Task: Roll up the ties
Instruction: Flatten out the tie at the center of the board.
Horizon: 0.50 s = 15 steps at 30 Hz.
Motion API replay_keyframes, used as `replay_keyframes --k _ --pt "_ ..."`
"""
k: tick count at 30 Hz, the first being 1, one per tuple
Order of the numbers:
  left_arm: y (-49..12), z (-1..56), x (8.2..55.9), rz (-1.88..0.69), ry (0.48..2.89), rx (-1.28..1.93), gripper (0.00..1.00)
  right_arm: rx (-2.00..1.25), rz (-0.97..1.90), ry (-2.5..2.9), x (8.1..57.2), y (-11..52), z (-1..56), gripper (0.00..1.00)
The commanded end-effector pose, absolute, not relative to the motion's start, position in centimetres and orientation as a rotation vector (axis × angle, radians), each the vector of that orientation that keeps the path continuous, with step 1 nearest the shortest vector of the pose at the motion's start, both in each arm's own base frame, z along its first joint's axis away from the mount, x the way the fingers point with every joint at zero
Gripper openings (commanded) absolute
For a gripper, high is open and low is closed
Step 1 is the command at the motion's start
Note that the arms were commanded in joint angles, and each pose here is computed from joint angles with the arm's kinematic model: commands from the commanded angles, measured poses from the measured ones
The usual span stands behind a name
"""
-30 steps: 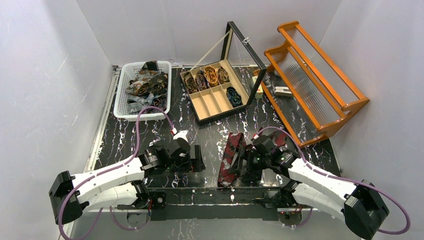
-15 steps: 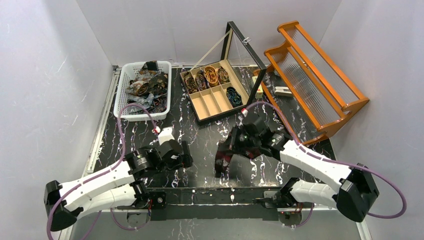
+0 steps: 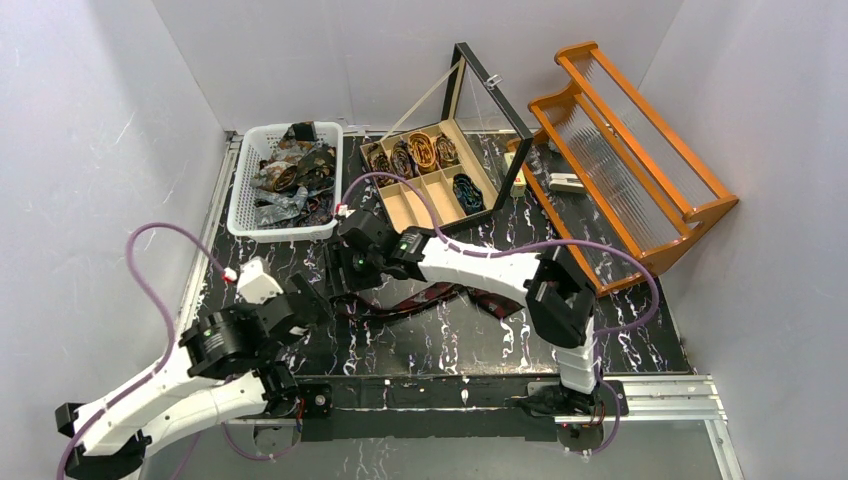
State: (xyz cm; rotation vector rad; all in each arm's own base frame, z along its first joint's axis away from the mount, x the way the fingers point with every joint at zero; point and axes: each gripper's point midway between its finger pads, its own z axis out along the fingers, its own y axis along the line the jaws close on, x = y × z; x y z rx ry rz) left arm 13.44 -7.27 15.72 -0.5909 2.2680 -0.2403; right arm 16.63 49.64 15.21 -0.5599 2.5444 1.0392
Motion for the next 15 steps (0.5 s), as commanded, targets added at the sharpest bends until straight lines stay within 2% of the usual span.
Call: replay_keyframes --k 1,2,5,9,13,15 --pt "-4.6 17.6 13.5 -0.224 2.175 -0.629 0.98 -0.61 0.938 2.409 18.9 46.3 19.2 0.82" --pt "-4.7 17.5 13.5 -0.231 2.176 -0.627 0.98 -0.596 0.965 2.369 19.1 44.9 20.6 0.86" --pt "-5.6 16.8 13.6 -0.254 2.193 -0.612 0.98 -0.566 0.963 2.357 19.4 40.2 20.5 0.87" --pt "-9.3 14.9 14.0 -0.34 2.264 -0.536 0.98 -0.451 0.704 2.409 21.0 32.5 17.4 0.89" --pt "-12.8 12.7 14.5 -0.328 2.374 -0.469 0.98 -0.492 0.575 2.424 20.8 27.9 15.1 0.89" --pt "-13.0 12.3 14.9 -0.284 2.397 -0.493 0.98 -0.611 0.535 2.373 20.6 26.9 14.5 0.89"
